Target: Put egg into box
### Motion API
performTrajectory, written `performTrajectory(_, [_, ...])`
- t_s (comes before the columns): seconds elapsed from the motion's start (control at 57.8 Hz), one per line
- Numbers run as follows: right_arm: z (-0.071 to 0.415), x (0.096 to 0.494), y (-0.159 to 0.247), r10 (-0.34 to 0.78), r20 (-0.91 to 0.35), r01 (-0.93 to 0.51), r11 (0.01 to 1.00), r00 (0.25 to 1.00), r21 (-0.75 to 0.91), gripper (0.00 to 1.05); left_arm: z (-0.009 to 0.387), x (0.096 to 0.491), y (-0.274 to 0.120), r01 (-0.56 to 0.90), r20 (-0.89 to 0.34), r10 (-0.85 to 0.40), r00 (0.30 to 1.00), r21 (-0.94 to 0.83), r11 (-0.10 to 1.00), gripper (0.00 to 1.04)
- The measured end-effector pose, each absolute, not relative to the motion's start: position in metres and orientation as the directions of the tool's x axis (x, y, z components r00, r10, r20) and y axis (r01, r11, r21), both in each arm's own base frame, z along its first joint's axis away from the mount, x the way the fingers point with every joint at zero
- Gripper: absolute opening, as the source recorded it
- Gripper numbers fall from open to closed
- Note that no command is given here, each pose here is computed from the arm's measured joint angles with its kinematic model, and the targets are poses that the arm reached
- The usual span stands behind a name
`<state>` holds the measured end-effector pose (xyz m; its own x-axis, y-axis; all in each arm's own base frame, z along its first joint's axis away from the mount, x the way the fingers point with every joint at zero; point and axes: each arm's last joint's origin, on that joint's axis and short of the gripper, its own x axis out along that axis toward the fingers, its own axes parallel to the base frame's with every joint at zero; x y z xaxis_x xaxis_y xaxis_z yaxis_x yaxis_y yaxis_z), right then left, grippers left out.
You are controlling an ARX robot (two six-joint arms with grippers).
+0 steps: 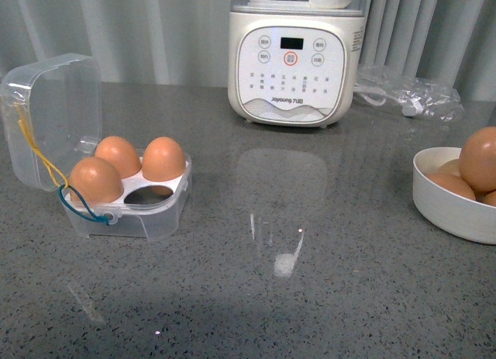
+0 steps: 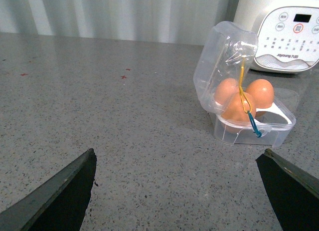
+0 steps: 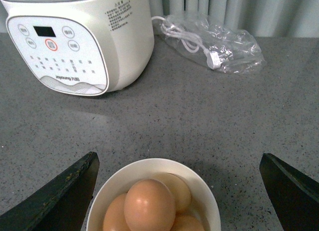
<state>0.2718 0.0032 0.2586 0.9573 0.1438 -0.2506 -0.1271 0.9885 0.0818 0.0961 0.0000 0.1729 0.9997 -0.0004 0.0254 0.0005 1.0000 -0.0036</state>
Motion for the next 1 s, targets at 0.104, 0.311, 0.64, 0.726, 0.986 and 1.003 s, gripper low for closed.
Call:
performTrajectory(0.104, [0.253, 0.278, 0.005, 0.151, -0.286, -0.130, 0.987, 0.946, 0.089, 0.98, 0.173, 0.096, 0.000, 0.000, 0.025, 0.000, 1.000, -0.004, 1.000, 0.98])
performTrajectory(0.311, [0.241, 0.291, 0.010, 0.164, -0.334, -0.141, 0.986, 0.928, 0.091, 0.98, 0.173, 0.096, 0.000, 0.000, 0.025, 0.000, 1.000, -0.004, 1.000, 0.98])
performTrajectory(0.64, [0.225, 0.301, 0.013, 0.175, -0.371, -0.156, 0.984, 0.912, 0.083, 0.98, 0.173, 0.096, 0.000, 0.000, 0.025, 0.000, 1.000, -0.004, 1.000, 0.98])
performTrajectory(0.726, [0.221, 0.303, 0.013, 0.177, -0.382, -0.157, 0.984, 0.907, 0.083, 0.98, 0.173, 0.096, 0.000, 0.000, 0.025, 0.000, 1.000, -0.004, 1.000, 0.98])
performTrajectory(0.986, [0.207, 0.310, 0.014, 0.189, -0.415, -0.165, 0.982, 0.890, 0.094, 0.98, 0.173, 0.096, 0.000, 0.000, 0.025, 0.000, 1.000, -0.004, 1.000, 0.98])
performTrajectory(1.003, [0.207, 0.310, 0.014, 0.190, -0.415, -0.165, 0.982, 0.890, 0.095, 0.98, 0.173, 0.096, 0.000, 0.000, 0.025, 0.000, 1.000, -0.004, 1.000, 0.98])
